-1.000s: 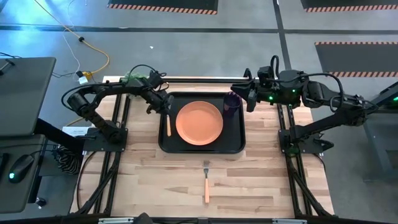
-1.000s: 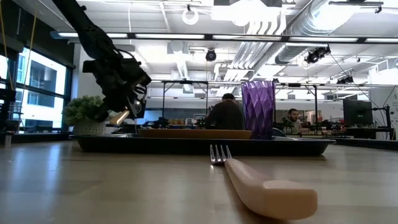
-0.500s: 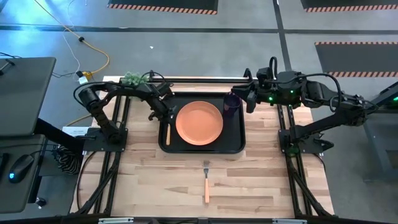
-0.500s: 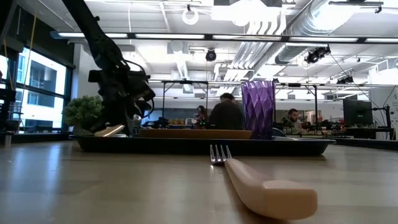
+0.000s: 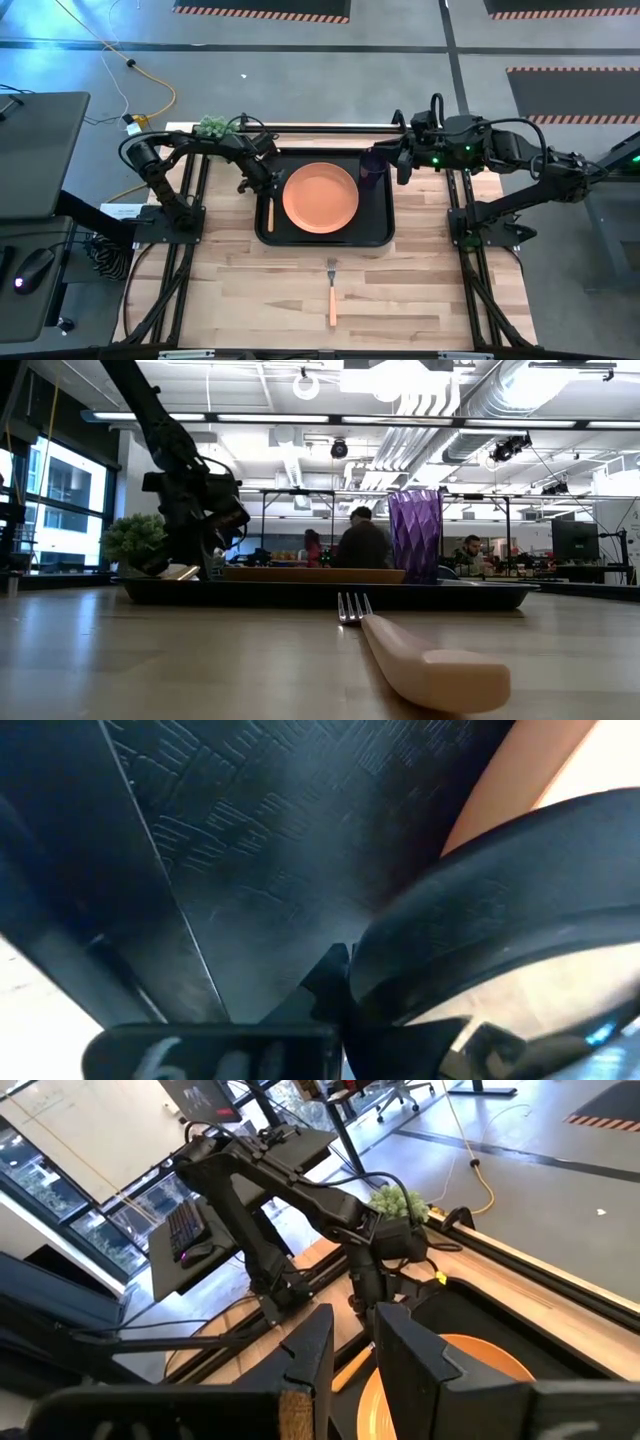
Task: Pick and place plate/cup/fork/spoon on tray
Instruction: Put the yellow spoon to the left side of the orange plate on the black serving tray
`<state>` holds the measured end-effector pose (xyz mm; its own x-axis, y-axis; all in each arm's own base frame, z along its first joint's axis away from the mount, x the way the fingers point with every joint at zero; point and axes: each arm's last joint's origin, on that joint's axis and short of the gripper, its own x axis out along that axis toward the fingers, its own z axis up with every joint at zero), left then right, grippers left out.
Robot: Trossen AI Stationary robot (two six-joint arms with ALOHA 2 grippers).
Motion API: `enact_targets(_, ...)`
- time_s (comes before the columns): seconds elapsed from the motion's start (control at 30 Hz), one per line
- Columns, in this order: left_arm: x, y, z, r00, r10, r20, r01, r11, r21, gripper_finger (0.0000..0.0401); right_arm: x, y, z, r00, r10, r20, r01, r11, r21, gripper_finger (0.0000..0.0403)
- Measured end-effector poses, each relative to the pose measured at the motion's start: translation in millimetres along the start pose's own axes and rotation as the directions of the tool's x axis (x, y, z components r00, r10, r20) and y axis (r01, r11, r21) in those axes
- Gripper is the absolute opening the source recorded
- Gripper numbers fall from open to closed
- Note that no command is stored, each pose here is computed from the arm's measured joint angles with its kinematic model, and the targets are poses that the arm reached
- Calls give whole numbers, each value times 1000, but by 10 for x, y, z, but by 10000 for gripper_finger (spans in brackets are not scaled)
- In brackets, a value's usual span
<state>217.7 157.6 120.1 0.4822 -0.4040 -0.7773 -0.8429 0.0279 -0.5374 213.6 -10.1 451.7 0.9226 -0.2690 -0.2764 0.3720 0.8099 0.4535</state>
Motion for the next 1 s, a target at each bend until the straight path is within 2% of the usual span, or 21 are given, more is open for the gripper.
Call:
enact_targets(0.3,1,-1,0,1000,0,0,0,1000,24,8,0,-14,-25,1000,-10,-28,10,1000,3,67)
enact_targets(0.67,0,-3,1,1000,-2,2,2,1000,30,46,-1,-17,-31,999,-13,-34,13,1000,0,67)
enact_targets(1.0,-1,-2,2,1000,-2,2,2,1000,31,49,-1,-17,-30,999,-13,-33,13,1000,0,67)
